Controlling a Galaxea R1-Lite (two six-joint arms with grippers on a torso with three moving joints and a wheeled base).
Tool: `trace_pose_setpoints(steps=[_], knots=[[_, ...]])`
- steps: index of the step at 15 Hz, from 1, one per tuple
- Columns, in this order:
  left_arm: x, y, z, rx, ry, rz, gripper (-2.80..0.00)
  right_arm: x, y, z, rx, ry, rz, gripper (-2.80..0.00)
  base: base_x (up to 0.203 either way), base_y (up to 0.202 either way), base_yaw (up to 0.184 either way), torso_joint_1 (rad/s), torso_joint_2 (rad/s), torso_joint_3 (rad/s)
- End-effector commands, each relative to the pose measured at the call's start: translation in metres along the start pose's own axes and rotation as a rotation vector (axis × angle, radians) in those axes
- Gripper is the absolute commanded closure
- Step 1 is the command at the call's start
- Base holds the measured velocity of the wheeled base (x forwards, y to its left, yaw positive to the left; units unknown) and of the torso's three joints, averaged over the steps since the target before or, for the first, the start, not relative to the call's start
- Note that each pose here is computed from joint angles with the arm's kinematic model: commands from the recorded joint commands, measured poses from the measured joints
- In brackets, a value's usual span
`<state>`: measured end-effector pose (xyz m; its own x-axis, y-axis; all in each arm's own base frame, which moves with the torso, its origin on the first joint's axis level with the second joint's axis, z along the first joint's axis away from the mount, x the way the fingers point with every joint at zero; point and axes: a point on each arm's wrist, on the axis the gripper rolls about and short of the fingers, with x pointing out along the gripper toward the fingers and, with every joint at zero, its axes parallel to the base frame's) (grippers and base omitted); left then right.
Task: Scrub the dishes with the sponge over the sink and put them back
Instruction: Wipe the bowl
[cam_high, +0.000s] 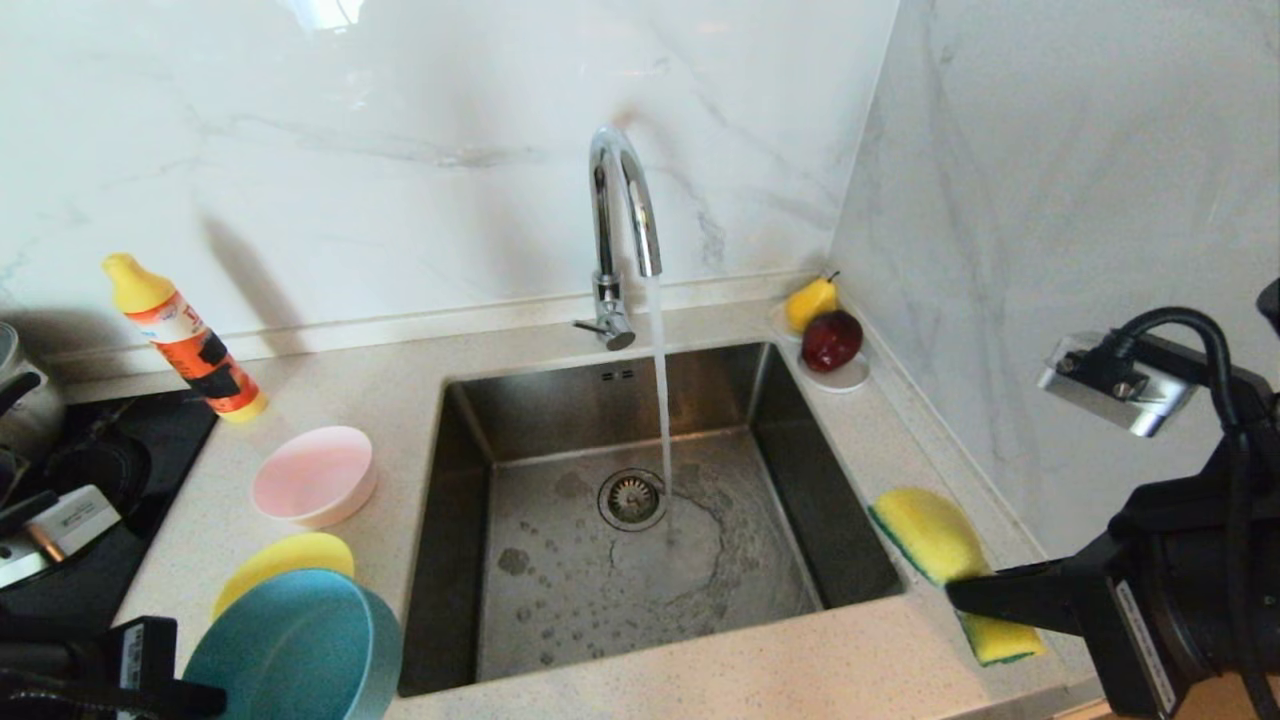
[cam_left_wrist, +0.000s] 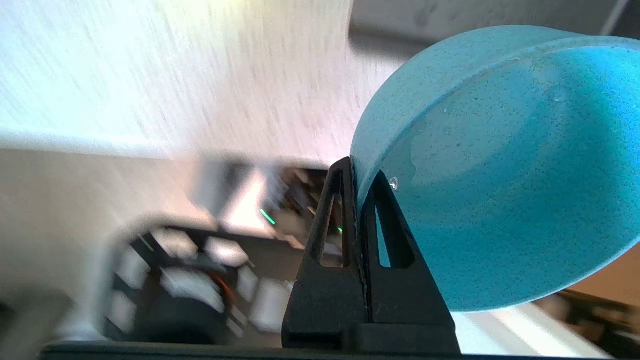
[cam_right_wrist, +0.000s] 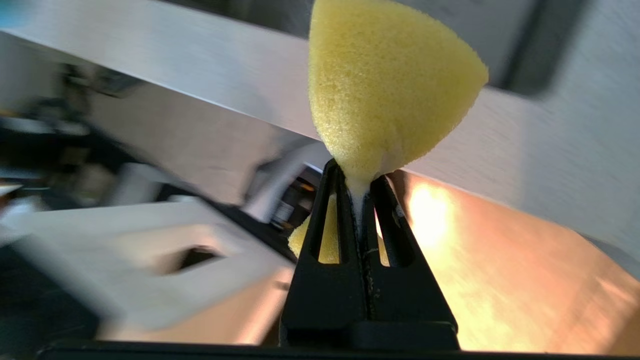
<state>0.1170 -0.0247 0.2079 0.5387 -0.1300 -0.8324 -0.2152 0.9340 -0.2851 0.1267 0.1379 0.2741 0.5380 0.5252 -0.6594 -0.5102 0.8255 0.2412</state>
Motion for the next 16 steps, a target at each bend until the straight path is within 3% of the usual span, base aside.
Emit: trace_pose_setpoints(steps=[1, 4, 6, 7, 10, 12, 14, 16], knots=[[-0.001, -0.006, 0.004, 0.074, -0.094, -0.007, 0.00, -0.001, 0.016, 0.010, -0.027, 0.014, 0.041, 0.00, 0.000, 0.000, 0.000, 0.000, 0.00, 0.000], [-0.001, -0.011, 0.012, 0.237, -0.308, -0.031, 0.00, 0.007, 0.032, 0.011, -0.057, 0.072, 0.072, 0.00, 0.000, 0.000, 0.000, 0.000, 0.00, 0.000], [-0.013, -0.010, 0.008, 0.320, -0.466, -0.092, 0.00, 0.003, 0.043, 0.020, -0.073, 0.047, 0.102, 0.00, 0.000, 0.000, 0.000, 0.000, 0.00, 0.000], [-0.012, -0.010, 0.007, 0.364, -0.507, -0.100, 0.00, 0.001, 0.048, 0.026, -0.079, 0.044, 0.112, 0.00, 0.000, 0.000, 0.000, 0.000, 0.00, 0.000], [-0.008, -0.014, 0.014, 0.377, -0.555, -0.106, 0.00, 0.012, 0.068, 0.034, -0.092, 0.104, 0.135, 0.00, 0.000, 0.000, 0.000, 0.000, 0.00, 0.000], [-0.010, -0.019, 0.021, 0.372, -0.633, -0.101, 0.00, 0.018, 0.085, 0.038, -0.092, 0.111, 0.167, 0.00, 0.000, 0.000, 0.000, 0.000, 0.00, 0.000], [-0.015, -0.022, 0.022, 0.423, -0.683, -0.086, 0.00, 0.019, 0.101, 0.047, -0.102, 0.092, 0.205, 0.00, 0.000, 0.000, 0.000, 0.000, 0.00, 0.000], [-0.018, -0.026, 0.025, 0.434, -0.743, -0.109, 0.00, 0.022, 0.115, 0.055, -0.111, 0.093, 0.222, 0.00, 0.000, 0.000, 0.000, 0.000, 0.00, 0.000]])
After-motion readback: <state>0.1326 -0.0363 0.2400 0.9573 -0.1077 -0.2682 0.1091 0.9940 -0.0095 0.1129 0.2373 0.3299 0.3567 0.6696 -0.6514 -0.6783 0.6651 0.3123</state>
